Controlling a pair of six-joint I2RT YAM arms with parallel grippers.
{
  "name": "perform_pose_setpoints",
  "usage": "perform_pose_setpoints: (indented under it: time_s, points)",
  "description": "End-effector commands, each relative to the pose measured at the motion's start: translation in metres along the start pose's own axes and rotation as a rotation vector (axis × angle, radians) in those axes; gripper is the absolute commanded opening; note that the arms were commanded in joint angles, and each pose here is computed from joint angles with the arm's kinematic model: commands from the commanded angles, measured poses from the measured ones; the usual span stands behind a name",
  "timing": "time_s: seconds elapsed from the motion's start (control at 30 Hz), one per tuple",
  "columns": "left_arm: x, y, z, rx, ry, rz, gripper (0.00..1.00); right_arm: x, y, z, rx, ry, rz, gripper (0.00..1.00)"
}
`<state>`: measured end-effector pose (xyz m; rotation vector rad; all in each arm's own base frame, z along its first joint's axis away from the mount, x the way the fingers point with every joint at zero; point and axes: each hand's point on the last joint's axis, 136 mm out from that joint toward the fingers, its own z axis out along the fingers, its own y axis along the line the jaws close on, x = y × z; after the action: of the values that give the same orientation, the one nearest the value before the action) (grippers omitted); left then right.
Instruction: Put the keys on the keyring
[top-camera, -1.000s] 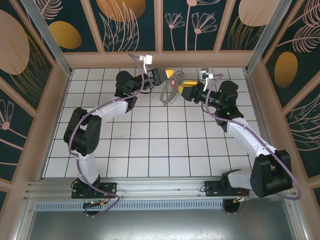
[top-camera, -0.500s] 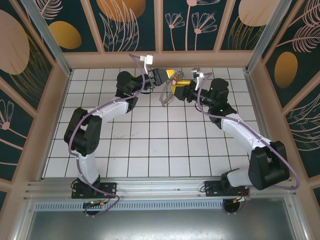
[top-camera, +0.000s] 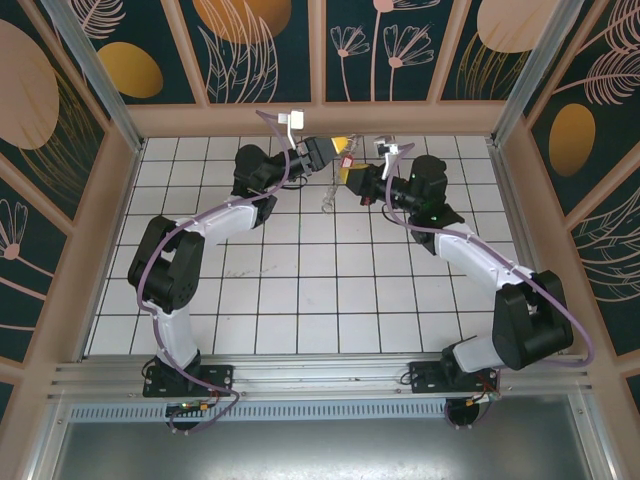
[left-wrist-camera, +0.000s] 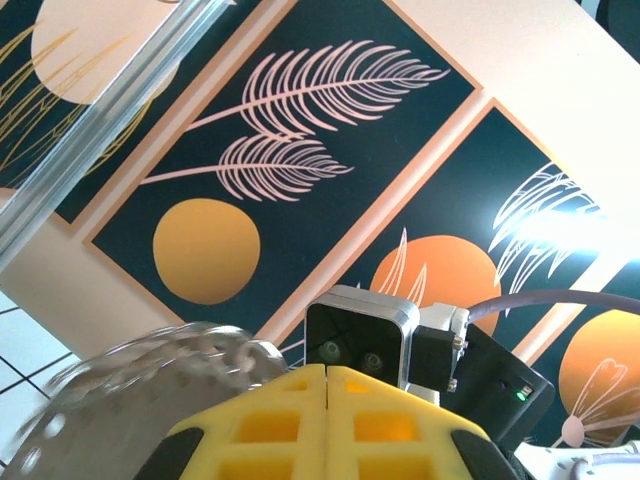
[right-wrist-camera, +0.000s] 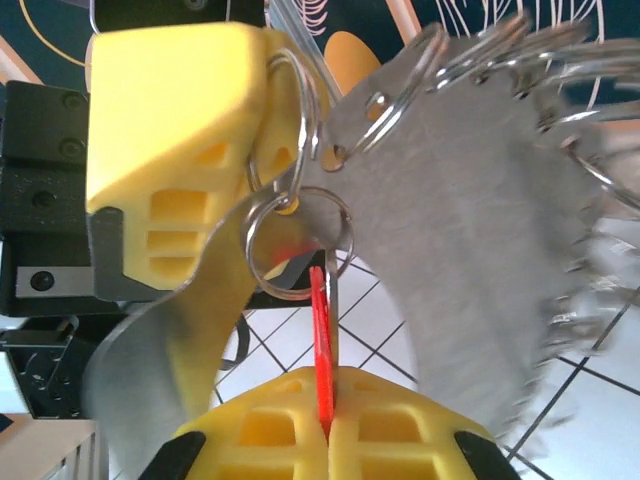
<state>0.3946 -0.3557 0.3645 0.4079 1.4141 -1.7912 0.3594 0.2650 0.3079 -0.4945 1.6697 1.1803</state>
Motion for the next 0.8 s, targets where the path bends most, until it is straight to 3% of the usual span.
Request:
perform_pose_setpoints:
  time_s: [0.0, 0.47, 0.77]
  points:
    - [-0.013, -0.035, 0.0, 0.068, -0.038, 0.074, 0.0, -0.018, 0.016, -0.006, -0.038, -0.056, -0.035, 0.0]
    - [-0.011, -0.032, -0.001, 0.069, -0.042, 0.064, 0.0, -0.015, 0.026, 0.012, -0.095, -0.015, -0.021, 0.0]
    - [-0.007, -0.029, -0.001, 0.066, -0.028, 0.072, 0.0, -0.017, 0.017, -0.008, -0.022, -0.017, -0.04, 0.0]
